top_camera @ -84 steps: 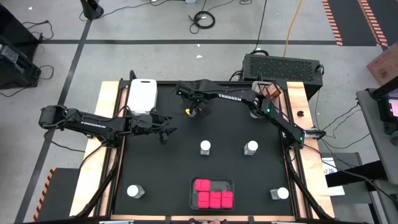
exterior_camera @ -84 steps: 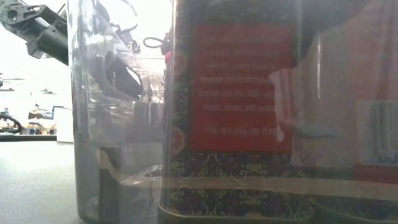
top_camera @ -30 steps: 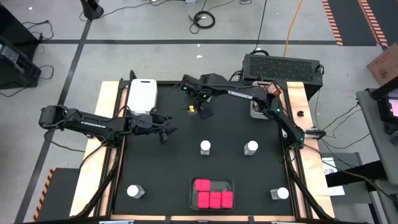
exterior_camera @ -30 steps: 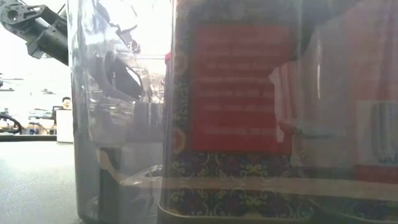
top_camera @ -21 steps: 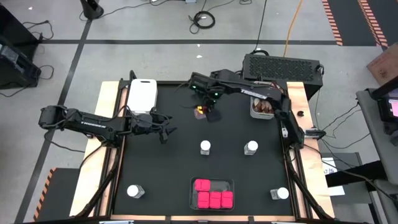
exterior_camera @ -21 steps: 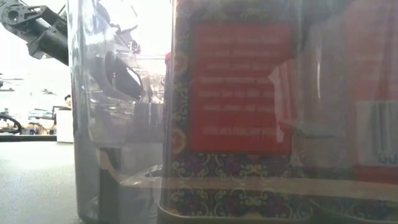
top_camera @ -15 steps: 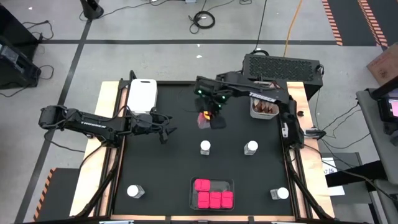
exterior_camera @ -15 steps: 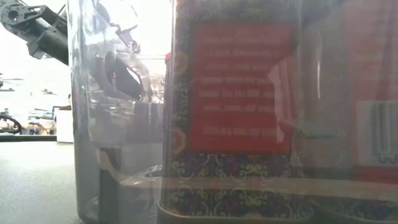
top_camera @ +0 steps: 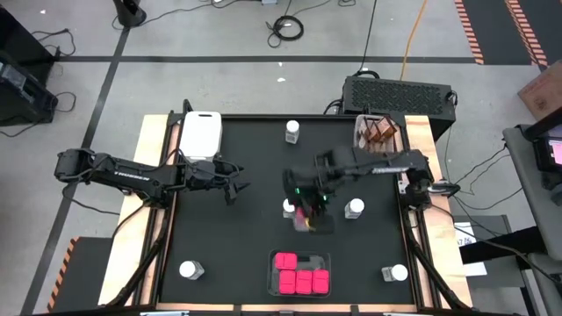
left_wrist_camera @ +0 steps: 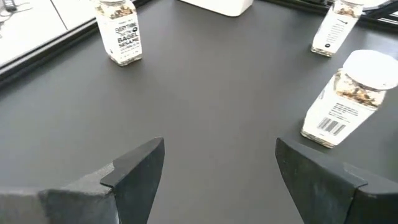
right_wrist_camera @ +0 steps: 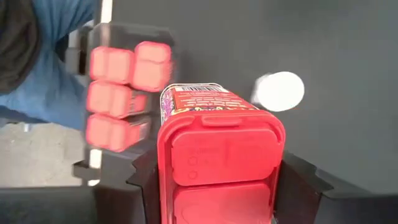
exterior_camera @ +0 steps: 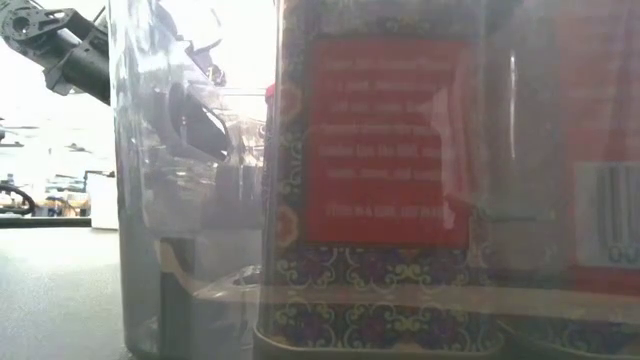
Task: Sort spices by type
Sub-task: Put the red seasoning can into the black bin
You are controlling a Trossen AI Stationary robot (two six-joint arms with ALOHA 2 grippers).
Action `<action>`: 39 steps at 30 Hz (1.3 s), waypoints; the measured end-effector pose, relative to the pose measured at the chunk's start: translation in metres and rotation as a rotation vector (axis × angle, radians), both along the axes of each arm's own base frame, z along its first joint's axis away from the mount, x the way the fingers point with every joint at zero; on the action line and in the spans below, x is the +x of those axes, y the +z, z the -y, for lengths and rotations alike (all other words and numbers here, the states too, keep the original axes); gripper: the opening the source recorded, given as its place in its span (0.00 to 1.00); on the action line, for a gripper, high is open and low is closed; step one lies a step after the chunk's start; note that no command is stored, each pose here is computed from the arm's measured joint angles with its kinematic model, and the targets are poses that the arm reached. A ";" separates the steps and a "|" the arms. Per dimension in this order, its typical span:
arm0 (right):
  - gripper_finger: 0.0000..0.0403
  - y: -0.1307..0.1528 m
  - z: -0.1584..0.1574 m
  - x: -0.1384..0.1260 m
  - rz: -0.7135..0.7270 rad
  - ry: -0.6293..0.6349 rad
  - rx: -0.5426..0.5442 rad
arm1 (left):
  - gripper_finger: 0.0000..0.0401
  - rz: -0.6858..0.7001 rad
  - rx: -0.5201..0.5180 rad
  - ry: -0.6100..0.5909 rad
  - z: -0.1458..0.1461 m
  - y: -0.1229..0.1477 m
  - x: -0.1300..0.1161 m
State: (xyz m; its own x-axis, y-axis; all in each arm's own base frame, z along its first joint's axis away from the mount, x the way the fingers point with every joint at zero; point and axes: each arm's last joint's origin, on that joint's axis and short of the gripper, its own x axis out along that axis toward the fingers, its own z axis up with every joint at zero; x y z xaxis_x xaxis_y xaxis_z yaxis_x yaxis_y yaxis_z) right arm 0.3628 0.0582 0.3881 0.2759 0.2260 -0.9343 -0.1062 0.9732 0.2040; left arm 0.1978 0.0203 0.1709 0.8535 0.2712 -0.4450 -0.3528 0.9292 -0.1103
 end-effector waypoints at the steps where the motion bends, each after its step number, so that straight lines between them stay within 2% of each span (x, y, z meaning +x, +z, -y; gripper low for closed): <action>1: 0.51 0.000 -0.009 -0.002 -0.006 -0.002 0.000 | 0.78 0.000 -0.001 -0.002 0.000 0.000 0.000; 8: 0.51 -0.010 -0.069 -0.015 -0.008 -0.043 -0.130 | 0.78 -0.001 0.000 -0.008 0.000 0.000 0.000; 15: 0.52 -0.046 -0.111 -0.014 0.006 -0.068 -0.139 | 0.78 -0.012 -0.001 -0.034 0.001 -0.001 0.000; 22: 0.52 -0.088 -0.126 -0.011 -0.035 -0.116 -0.122 | 0.78 -0.022 -0.011 -0.078 0.002 -0.002 0.000; 39: 0.52 -0.123 -0.128 -0.013 -0.080 -0.167 -0.134 | 0.78 -0.049 -0.004 -0.121 0.003 -0.004 -0.001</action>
